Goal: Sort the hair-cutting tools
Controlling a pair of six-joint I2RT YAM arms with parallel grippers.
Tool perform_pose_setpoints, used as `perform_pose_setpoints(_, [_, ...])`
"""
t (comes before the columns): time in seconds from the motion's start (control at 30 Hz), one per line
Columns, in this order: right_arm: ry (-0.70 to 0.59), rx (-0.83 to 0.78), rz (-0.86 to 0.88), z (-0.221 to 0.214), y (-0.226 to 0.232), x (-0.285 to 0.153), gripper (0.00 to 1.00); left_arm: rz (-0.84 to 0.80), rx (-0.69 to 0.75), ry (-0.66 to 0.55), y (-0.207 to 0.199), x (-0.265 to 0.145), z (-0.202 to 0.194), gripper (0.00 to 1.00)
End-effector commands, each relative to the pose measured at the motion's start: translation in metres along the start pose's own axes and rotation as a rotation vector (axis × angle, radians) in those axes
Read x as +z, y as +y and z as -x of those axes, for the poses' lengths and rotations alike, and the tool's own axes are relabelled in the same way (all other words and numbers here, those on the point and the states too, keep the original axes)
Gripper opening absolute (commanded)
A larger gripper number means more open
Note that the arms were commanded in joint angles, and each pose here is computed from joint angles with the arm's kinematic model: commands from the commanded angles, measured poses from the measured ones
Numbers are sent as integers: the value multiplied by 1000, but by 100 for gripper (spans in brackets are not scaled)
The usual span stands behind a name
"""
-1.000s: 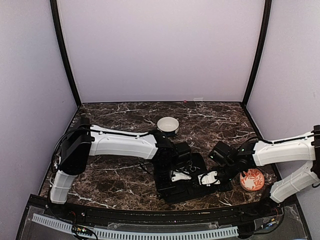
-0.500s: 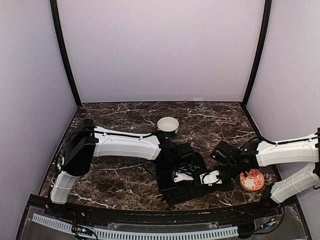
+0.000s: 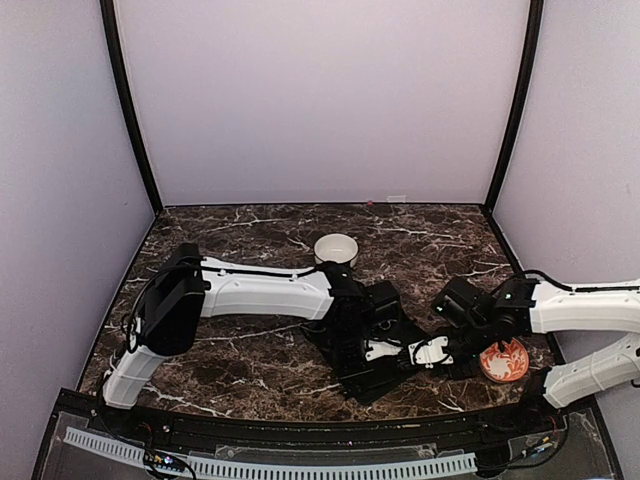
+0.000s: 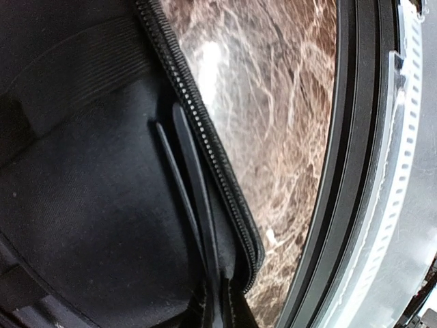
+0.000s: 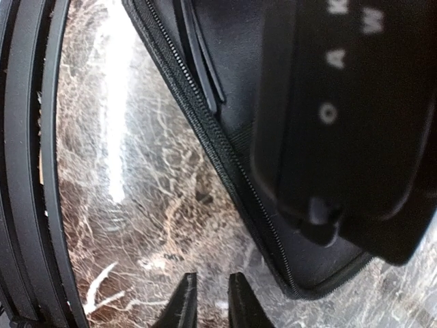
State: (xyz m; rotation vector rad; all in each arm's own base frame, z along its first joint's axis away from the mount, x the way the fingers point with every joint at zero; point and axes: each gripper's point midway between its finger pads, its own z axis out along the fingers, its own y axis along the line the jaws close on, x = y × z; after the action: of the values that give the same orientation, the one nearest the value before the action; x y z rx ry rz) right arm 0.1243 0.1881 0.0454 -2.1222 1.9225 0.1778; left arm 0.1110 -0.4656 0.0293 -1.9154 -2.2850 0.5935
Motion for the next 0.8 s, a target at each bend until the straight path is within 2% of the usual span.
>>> perform_pose_setpoints(0.0, [-24, 13, -64, 7, -12, -10, 18, 23, 34, -103, 7, -1, 30, 1])
perform_pose_setpoints(0.27, [-41, -23, -171, 10, -31, -6, 28, 12, -12, -105, 13, -5, 32, 1])
perform_pose_setpoints(0.77, [-76, -119, -241, 28, -53, 10, 30, 17, -69, -79, 17, -7, 24, 1])
